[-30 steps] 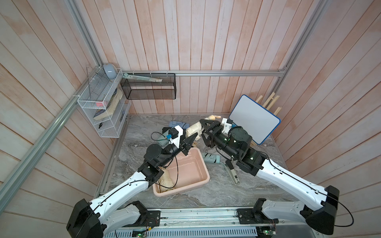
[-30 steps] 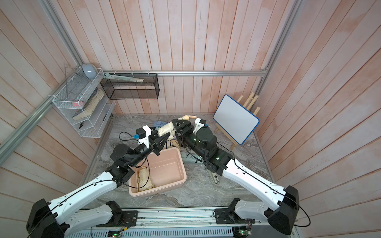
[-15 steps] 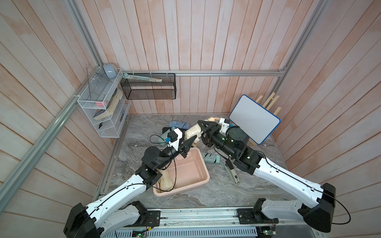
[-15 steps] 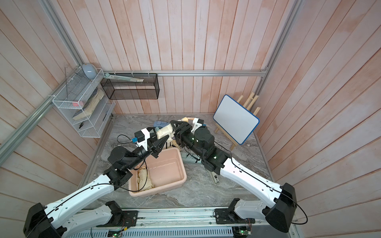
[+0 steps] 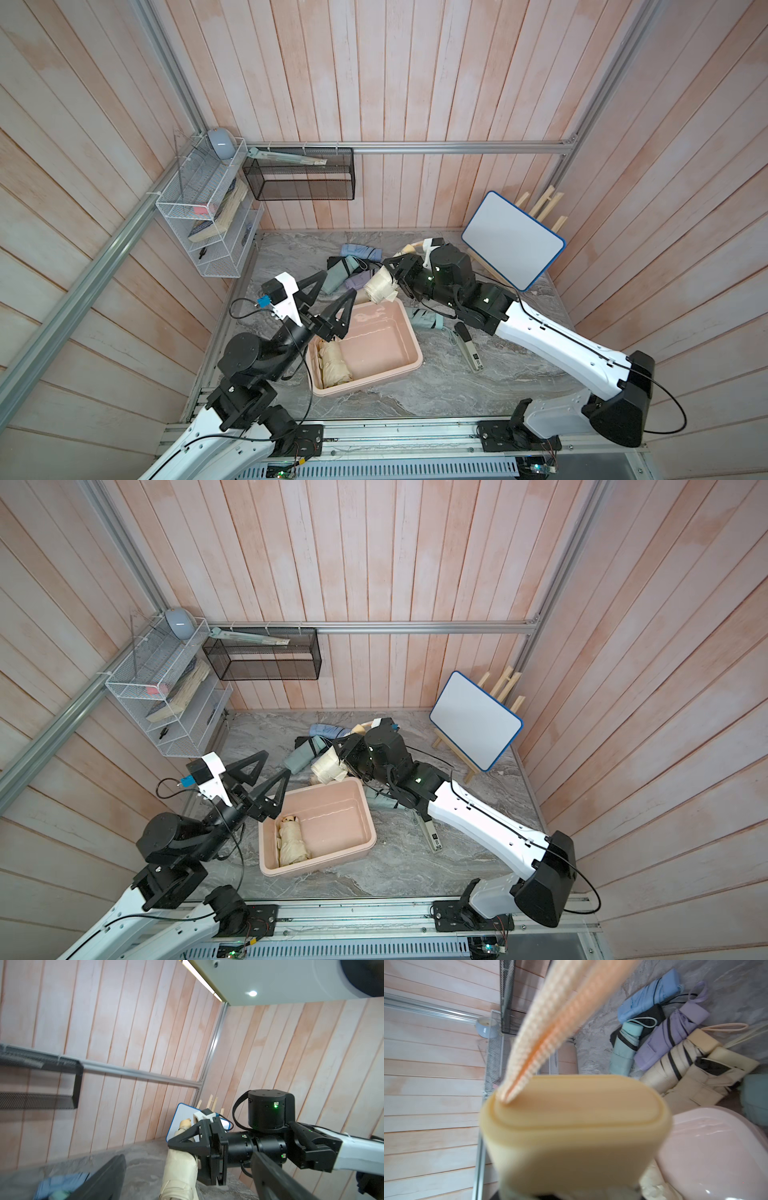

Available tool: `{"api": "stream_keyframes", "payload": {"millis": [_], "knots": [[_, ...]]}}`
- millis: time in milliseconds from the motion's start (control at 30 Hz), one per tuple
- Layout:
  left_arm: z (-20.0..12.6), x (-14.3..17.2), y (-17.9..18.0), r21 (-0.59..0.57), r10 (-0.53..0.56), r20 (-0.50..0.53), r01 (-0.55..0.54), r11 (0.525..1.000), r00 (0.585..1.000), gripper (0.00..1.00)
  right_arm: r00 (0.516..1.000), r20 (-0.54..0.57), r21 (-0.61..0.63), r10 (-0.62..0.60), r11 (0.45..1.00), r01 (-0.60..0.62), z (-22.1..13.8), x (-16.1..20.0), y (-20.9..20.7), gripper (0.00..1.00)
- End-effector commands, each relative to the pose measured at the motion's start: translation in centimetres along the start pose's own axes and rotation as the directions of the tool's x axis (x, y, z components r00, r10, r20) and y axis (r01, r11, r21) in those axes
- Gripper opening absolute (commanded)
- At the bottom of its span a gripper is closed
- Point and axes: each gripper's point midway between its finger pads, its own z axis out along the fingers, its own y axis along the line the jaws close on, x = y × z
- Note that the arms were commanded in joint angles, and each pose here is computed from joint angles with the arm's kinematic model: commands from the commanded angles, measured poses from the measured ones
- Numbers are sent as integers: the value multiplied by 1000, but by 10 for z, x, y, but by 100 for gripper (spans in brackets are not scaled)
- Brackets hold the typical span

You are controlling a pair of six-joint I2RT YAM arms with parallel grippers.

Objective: Put the umbrella into the storage box
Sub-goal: Place the umbrella in the storage box, then adjust the storage box at the center of the board.

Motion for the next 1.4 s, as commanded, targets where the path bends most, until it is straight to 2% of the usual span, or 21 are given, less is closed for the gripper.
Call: {"api": "stream_keyframes", "payload": {"millis": [0, 133, 300, 467, 567, 633, 767, 933, 1367], "knots": [[-25, 42, 50, -302, -243, -133, 194, 933, 961, 100, 983, -96, 80, -155, 983, 163, 7, 25, -4, 39], [-50, 69, 77, -499, -394, -162, 269, 823, 905, 100, 927, -191, 169, -322, 920, 354, 22, 50, -10, 39], [-72, 110, 93, -659, -516, -236, 255, 708, 824, 100, 809, -313, 259, -498, 774, 577, 44, 85, -23, 40], [-96, 138, 103, -769, -619, -238, 244, 591, 749, 100, 746, -421, 276, -515, 711, 647, 62, 122, -48, 40], [-110, 148, 108, -812, -662, -206, 251, 526, 721, 97, 728, -466, 282, -503, 695, 661, 69, 137, -65, 40], [-116, 152, 110, -823, -681, -183, 268, 501, 709, 95, 717, -499, 278, -487, 694, 664, 73, 147, -76, 40], [-121, 163, 112, -835, -707, -161, 287, 470, 689, 90, 698, -538, 273, -473, 686, 675, 82, 160, -95, 39], [-129, 175, 119, -872, -712, -185, 222, 437, 677, 84, 676, -583, 263, -451, 682, 682, 89, 177, -123, 39], [-118, 193, 127, -869, -727, -258, 176, 463, 637, 67, 657, -603, 238, -454, 683, 690, 101, 197, -173, 39]]}}
